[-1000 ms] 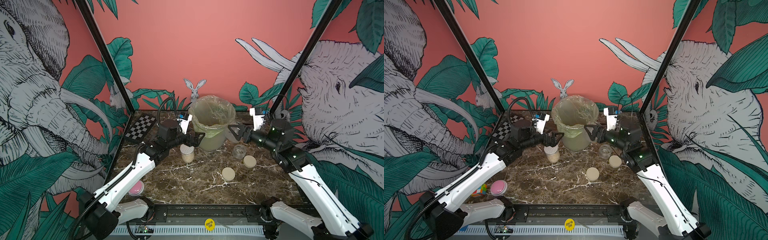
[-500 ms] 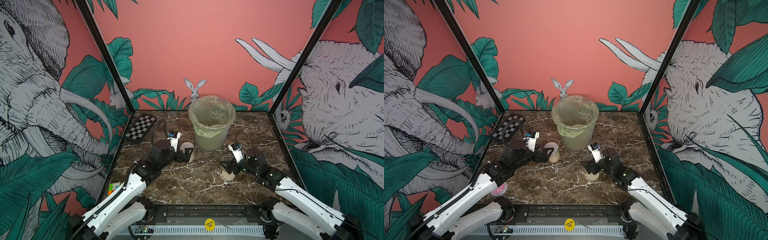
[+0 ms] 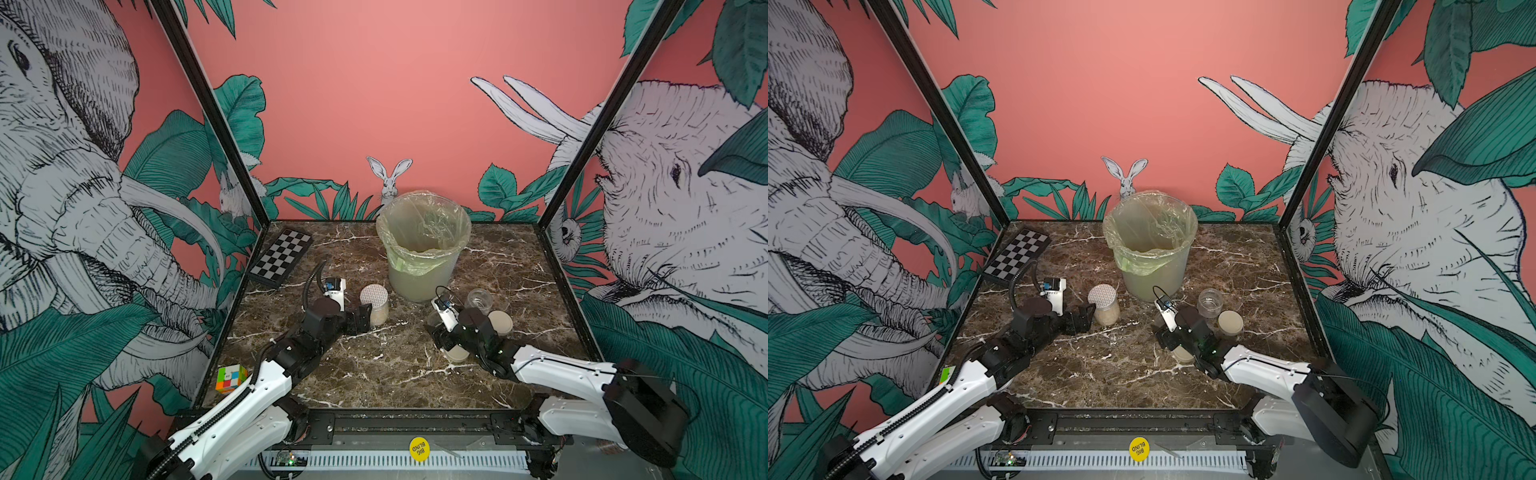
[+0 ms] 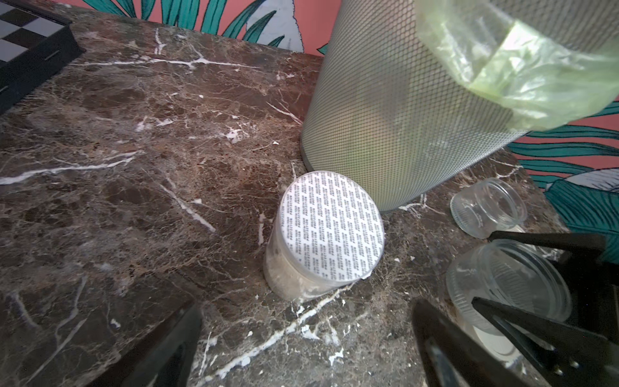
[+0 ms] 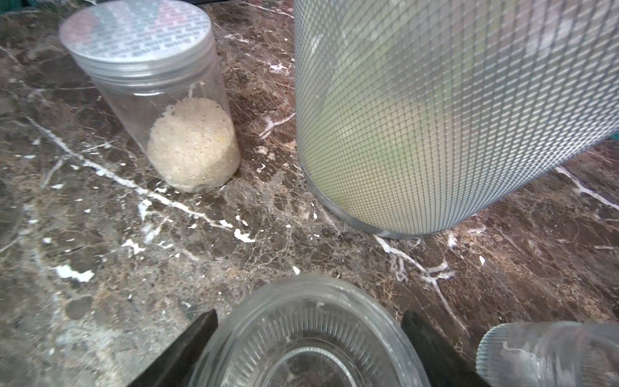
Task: Empty moldy rice from jars
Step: Place the jar at the center of the board.
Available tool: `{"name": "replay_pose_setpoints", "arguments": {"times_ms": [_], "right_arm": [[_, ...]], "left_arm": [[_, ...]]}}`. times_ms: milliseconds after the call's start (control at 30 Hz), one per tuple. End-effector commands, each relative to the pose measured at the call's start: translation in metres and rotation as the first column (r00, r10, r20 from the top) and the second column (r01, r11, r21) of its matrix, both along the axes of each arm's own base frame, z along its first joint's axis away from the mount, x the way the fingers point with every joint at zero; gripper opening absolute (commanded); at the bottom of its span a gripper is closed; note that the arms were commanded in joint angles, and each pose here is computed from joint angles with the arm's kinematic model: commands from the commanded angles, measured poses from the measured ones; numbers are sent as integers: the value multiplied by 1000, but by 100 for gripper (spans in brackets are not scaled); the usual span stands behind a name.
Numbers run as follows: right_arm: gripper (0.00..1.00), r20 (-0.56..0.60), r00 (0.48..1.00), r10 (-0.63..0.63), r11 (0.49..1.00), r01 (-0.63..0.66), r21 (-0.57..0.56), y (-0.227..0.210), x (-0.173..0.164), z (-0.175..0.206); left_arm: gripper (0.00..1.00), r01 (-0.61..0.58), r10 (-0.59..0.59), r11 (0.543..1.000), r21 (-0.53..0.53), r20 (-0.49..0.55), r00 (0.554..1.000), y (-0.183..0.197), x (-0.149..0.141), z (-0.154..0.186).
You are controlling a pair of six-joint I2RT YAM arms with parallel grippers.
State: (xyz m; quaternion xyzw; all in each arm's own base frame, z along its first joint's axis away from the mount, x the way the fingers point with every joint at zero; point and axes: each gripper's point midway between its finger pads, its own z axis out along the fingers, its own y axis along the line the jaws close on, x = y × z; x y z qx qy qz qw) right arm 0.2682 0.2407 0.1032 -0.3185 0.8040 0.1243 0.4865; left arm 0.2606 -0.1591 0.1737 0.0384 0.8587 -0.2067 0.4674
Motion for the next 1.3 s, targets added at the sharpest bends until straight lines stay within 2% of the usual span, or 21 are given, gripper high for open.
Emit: {"name": "replay_pose_setpoints", "arguments": {"times_ms": [0, 300, 433, 700, 733, 833, 1000, 1167, 1200, 1267], "right_arm": [[29, 155, 986, -63, 993, 46, 112, 12, 24, 38], [30, 161, 982, -98, 988, 76, 134, 25, 40, 21], [31, 155, 980, -124, 984, 101, 150, 23, 42, 12], [39, 125, 982, -139, 979, 118, 164, 18, 37, -4], [41, 119, 983, -140, 979, 120, 162, 16, 36, -6], [56, 105, 984, -141, 980, 123, 159, 14, 32, -9], [59, 82, 987, -141, 980, 127, 152, 9, 27, -18], [70, 70, 986, -153, 979, 142, 149, 5, 25, -24], [73, 64, 985, -157, 979, 147, 144, 5, 25, -24], [87, 52, 978, -201, 971, 192, 140, -2, 26, -24]], "left_arm": [[100, -71, 72, 997, -22, 34, 997, 9, 6, 7], [100, -157, 157, 988, -13, 35, 987, 19, 14, 4], [99, -202, 202, 979, 27, 35, 979, 28, 17, 5], [99, -229, 227, 973, 19, 66, 972, 30, 23, 10], [100, -227, 225, 974, 20, 66, 972, 29, 23, 9], [99, -210, 208, 978, 19, 76, 975, 25, 26, 10], [99, -219, 216, 976, 10, 115, 970, 23, 33, 27], [99, -247, 242, 969, 20, 140, 960, 28, 36, 36], [100, -250, 244, 968, 29, 141, 960, 29, 36, 35], [100, -245, 236, 969, 42, 145, 961, 29, 35, 36]]}}
